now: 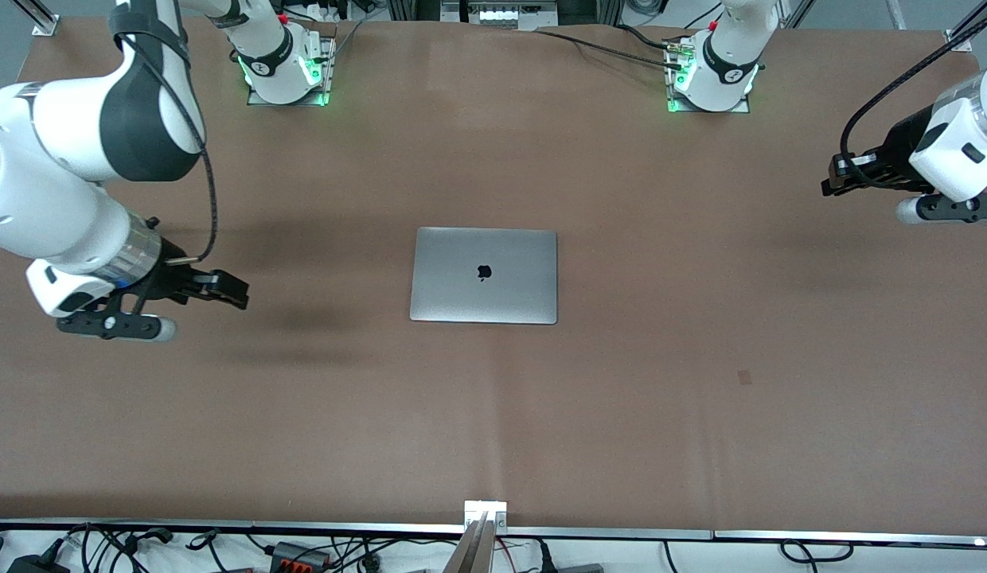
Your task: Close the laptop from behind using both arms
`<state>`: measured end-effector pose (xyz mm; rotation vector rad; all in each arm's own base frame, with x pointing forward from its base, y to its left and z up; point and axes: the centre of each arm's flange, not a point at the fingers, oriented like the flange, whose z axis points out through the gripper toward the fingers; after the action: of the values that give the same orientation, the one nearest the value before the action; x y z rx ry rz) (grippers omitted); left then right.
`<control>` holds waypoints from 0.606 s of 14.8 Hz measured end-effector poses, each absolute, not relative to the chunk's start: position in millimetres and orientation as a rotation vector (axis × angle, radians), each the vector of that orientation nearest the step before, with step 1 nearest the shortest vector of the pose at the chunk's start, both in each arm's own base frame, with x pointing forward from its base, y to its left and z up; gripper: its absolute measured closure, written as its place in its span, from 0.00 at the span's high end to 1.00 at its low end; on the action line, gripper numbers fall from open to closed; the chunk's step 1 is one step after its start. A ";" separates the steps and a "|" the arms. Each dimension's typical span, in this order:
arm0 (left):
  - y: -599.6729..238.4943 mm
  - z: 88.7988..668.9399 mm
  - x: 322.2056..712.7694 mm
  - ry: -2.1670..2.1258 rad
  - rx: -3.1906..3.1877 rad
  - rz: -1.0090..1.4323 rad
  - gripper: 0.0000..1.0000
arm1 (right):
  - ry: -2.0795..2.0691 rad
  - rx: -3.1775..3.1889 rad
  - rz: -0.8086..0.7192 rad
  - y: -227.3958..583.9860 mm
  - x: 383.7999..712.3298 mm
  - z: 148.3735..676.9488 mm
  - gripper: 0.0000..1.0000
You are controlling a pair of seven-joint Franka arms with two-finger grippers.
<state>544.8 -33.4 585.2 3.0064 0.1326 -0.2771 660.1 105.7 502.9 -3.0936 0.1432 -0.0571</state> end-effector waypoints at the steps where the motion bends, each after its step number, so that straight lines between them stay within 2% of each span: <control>1: -37.0 585.1 544.3 0.123 3.007 -0.282 0.19 | 0.136 -3.099 -0.061 97.9 660.8 504.2 1.00; 5: -43.8 585.2 542.9 0.109 3.009 -0.291 0.54 | 0.157 -3.103 -0.079 76.0 663.2 511.2 1.00; 9: -39.0 588.3 546.4 0.122 3.016 -0.249 0.91 | 0.180 -3.071 -0.142 28.9 662.8 543.6 1.00</control>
<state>546.4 -39.0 588.3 3.0162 0.1223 -0.2485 662.8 28.9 543.6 -3.0714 0.1796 -0.1420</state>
